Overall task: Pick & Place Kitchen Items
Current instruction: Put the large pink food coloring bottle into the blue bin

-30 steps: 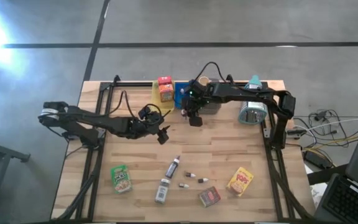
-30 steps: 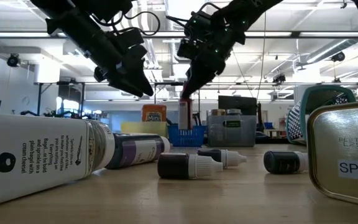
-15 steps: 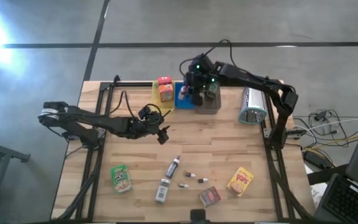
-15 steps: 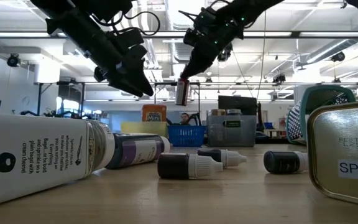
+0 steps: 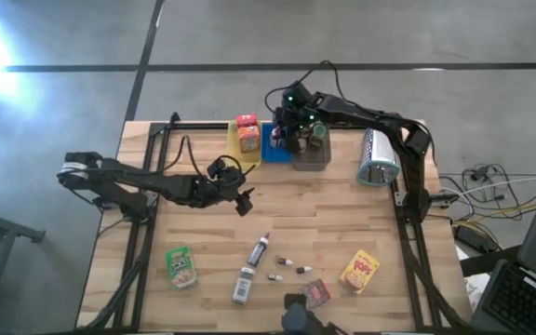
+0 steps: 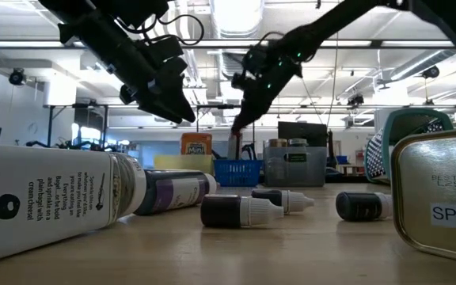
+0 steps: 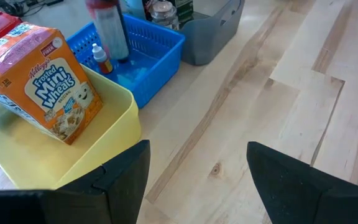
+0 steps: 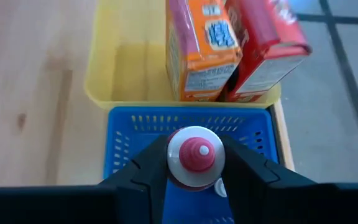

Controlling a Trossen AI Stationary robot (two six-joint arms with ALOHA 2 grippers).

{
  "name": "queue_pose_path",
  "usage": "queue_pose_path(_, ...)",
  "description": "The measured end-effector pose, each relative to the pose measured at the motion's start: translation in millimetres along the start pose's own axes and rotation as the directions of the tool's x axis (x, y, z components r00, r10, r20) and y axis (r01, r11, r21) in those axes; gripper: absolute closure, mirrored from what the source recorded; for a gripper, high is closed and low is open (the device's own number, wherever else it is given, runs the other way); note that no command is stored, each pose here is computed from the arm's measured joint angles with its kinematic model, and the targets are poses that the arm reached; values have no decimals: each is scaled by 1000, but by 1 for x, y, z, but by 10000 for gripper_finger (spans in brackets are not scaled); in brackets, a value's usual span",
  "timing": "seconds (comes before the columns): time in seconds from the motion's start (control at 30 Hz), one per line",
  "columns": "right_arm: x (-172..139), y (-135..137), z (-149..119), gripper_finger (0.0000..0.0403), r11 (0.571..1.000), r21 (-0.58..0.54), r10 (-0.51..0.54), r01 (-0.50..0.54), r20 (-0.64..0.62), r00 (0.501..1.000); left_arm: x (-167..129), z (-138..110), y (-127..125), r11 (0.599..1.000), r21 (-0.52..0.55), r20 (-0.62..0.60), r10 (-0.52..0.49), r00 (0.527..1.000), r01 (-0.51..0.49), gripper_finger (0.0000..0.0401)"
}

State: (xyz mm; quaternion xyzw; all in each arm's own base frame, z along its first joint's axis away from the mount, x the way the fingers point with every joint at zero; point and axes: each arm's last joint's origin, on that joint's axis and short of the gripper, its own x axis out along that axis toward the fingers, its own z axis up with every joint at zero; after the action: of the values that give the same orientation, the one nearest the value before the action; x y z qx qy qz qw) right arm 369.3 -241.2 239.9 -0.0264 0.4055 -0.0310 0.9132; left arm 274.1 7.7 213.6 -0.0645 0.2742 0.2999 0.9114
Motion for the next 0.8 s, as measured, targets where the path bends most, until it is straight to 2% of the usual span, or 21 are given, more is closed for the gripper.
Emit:
queue_pose_path(0.27, 27, -17, -12, 285, 1000, 31, 6, -5, -46, 999, 0, 0, 0, 1000, 0, 0, 0, 1000, 0, 128)
queue_pose_path(0.57, 37, -18, -21, 289, 1000, 24, 19, -17, -72, 997, 0, 0, 0, 1000, 0, -1, 0, 1000, 0, 128)
queue_pose_path(0.8, 38, -18, -22, 231, 1000, 24, 20, -18, -77, 997, 0, 0, 0, 1000, 0, -1, 0, 1000, 0, 128)
